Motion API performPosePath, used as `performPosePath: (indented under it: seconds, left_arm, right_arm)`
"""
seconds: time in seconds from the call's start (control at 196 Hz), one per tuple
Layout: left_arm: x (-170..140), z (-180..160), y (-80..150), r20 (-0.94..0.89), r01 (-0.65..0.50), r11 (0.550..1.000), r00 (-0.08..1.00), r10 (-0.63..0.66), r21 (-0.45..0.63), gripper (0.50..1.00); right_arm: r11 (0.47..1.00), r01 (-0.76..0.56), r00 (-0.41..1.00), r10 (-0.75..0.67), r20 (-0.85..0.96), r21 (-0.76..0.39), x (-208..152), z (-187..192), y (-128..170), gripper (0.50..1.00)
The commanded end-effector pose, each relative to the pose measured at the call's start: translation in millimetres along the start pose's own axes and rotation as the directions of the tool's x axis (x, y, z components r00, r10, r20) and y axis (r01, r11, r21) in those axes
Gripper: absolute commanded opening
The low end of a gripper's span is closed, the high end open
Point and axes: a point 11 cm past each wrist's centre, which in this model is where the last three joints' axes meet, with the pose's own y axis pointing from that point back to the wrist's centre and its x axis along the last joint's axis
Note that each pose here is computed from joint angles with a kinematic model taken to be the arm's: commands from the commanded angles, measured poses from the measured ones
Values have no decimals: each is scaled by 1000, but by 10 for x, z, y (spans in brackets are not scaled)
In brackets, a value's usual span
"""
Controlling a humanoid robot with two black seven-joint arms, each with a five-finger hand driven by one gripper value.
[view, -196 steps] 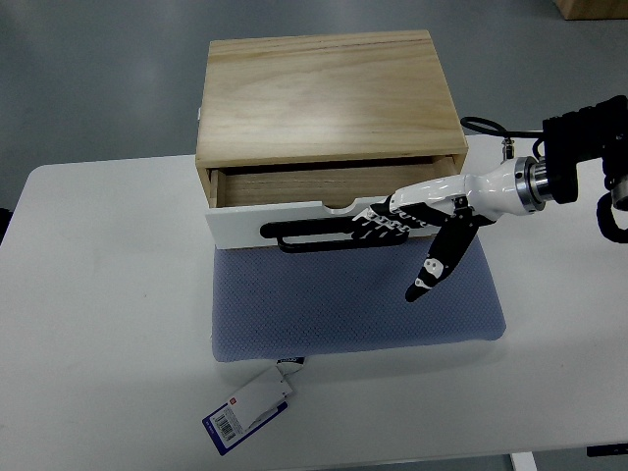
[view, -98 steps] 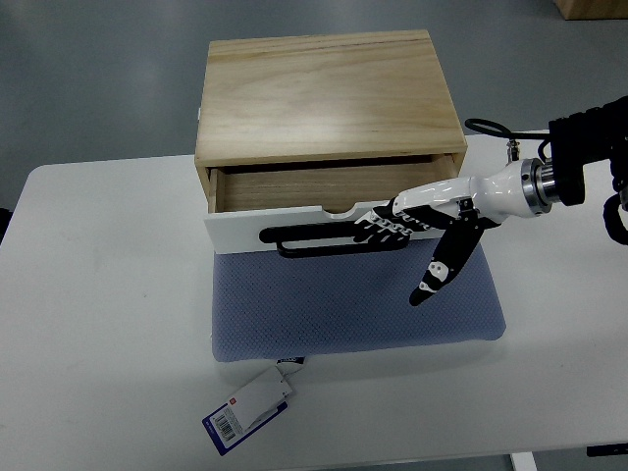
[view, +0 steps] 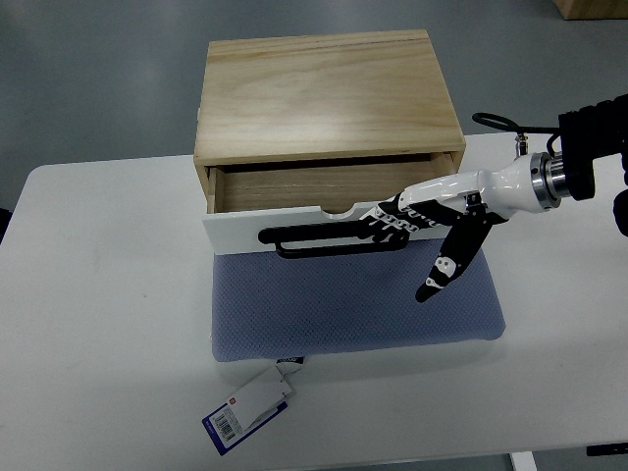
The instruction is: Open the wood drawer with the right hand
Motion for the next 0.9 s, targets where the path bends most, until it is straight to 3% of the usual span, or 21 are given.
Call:
performPosePath:
  seconds: [0.0, 0.296, 0.55, 0.744, 0.795, 0.8, 0.82, 0.887, 0.897]
  left_arm:
    - [0, -4, 0, 0, 0, 1000, 1000, 0, 1, 1000]
    - [0, 5, 0, 0, 0, 1000, 1000, 0, -1, 1000]
    - [0, -2, 0, 0, 0, 1000, 1000, 0, -1, 1000]
    - [0, -2, 0, 0, 0, 1000, 1000, 0, -1, 1000]
    - [0, -2, 0, 0, 0, 1000, 1000, 0, -1, 1000]
    - [0, 5, 0, 0, 0, 1000, 1000, 0, -1, 1000]
    - [0, 5, 0, 0, 0, 1000, 1000, 0, -1, 1000]
    - [0, 7, 0, 0, 0, 1000, 1000, 0, -2, 1000]
    - [0, -4, 0, 0, 0, 1000, 1000, 0, 1, 1000]
  right_arm:
    - [1000, -8, 1000, 8, -3, 8, 33, -44, 33, 954]
    - [998, -44, 999, 44, 17, 45, 169, -196, 243, 954]
    - [972, -204, 961, 175, 215, 119, 668, -199, 795, 954]
    - [899, -401, 818, 265, 510, 175, 1208, 146, 1257, 954]
    - [899, -401, 818, 265, 510, 175, 1208, 146, 1257, 954]
    - [876, -446, 766, 268, 584, 182, 1307, 268, 1355, 954]
    - [867, -465, 742, 272, 613, 178, 1344, 341, 1390, 954]
    - [864, -472, 732, 272, 625, 176, 1357, 373, 1403, 954]
    - [846, -509, 676, 279, 682, 158, 1408, 565, 1454, 954]
